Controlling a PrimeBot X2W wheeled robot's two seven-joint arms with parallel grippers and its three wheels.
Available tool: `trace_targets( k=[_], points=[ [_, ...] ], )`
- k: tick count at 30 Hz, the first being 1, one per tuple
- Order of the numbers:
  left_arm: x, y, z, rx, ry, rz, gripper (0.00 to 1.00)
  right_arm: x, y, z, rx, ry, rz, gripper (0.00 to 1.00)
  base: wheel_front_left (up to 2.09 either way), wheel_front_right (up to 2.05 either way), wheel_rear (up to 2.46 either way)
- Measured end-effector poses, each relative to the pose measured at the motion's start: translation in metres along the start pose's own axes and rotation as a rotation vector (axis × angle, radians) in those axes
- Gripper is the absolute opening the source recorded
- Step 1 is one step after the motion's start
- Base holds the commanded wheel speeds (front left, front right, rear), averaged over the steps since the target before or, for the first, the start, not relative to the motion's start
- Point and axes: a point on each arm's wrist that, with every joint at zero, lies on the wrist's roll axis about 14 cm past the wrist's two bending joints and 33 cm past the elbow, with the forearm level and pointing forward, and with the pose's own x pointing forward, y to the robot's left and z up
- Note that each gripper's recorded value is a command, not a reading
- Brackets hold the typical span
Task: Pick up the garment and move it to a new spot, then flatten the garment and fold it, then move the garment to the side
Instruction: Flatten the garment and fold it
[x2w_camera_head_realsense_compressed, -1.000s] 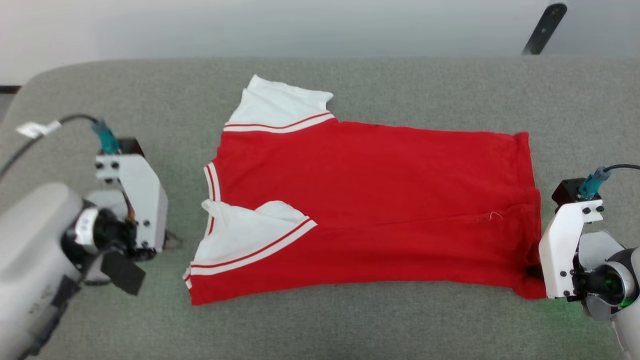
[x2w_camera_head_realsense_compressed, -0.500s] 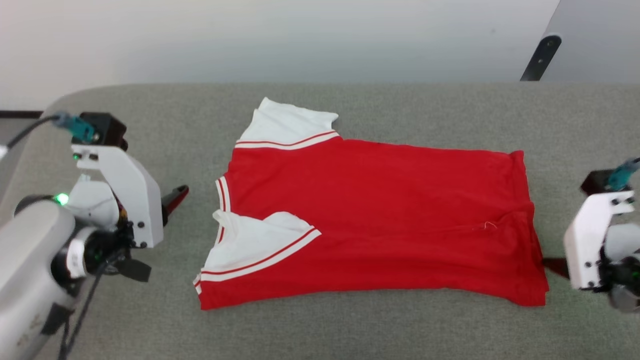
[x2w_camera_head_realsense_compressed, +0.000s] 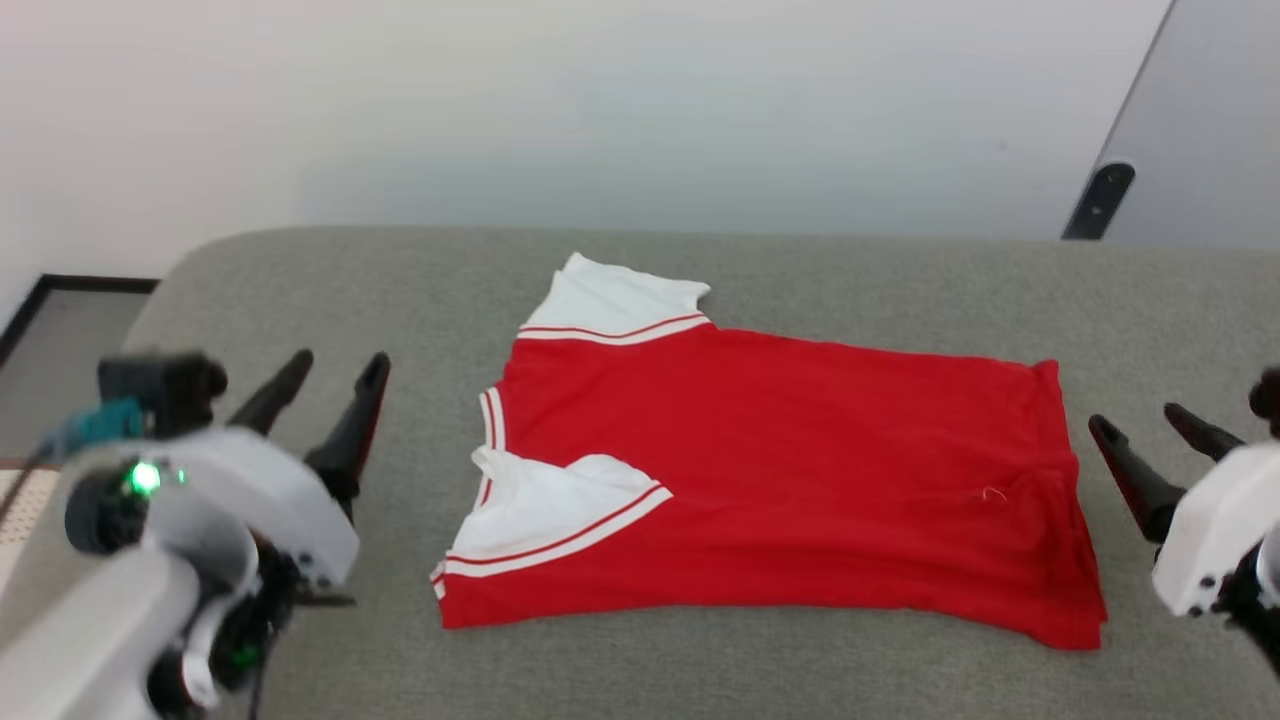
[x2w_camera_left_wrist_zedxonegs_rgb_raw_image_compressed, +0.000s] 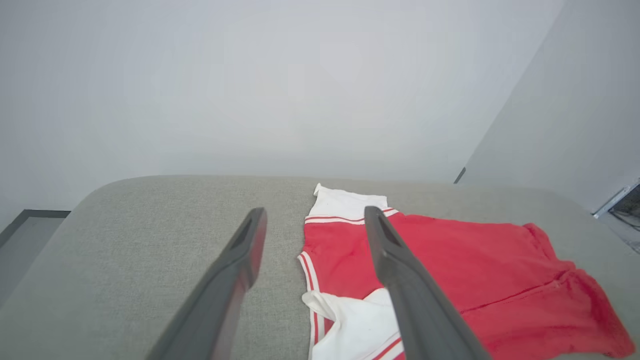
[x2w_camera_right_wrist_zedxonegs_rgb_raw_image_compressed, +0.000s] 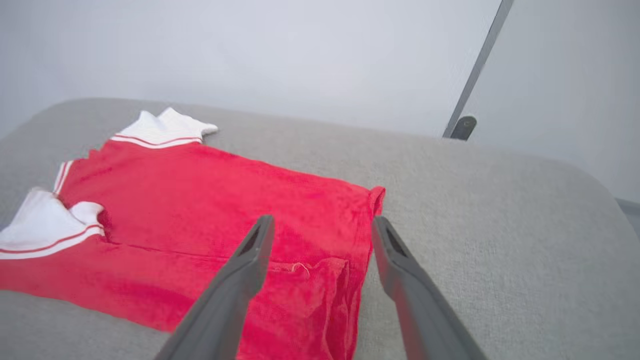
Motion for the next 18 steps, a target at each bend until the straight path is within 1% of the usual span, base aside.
trace_targets(
  k=[3, 5, 8, 10, 14, 15, 18],
  points=[
    [-0.02, 0.004, 0.002, -0.022, -0.093, 0.037, 1.0, -0.008, 0.013, 0.015, -0.008, -0.184, 0.023, 1.0, 0.0, 0.0, 0.0],
    [-0.032, 0.005, 0.004, -0.05, -0.154, 0.056, 1.0, -0.013, 0.021, 0.019, -0.021, -0.278, 0.031, 1.0, 0.0, 0.0, 0.0],
    [-0.045, 0.003, -0.004, -0.09, -0.173, 0.07, 1.0, -0.019, 0.033, 0.018, -0.032, -0.369, 0.05, 1.0, 0.0, 0.0, 0.0],
    [-0.049, 0.005, -0.006, -0.094, -0.171, 0.078, 1.0, -0.023, 0.039, 0.019, -0.067, -0.419, 0.055, 1.0, 0.0, 0.0, 0.0],
    [-0.04, 0.006, 0.003, -0.098, -0.171, 0.063, 1.0, -0.034, 0.046, 0.033, -0.068, -0.549, 0.057, 1.0, 0.0, 0.0, 0.0],
    [-0.036, 0.008, 0.007, -0.079, -0.162, 0.055, 1.0, -0.035, 0.045, 0.034, -0.074, -0.561, 0.054, 1.0, 0.0, 0.0, 0.0],
    [-0.016, 0.006, 0.026, -0.066, -0.149, 0.018, 1.0, -0.037, 0.044, 0.033, -0.068, -0.592, 0.041, 1.0, 0.0, 0.0, 0.0]
  ],
)
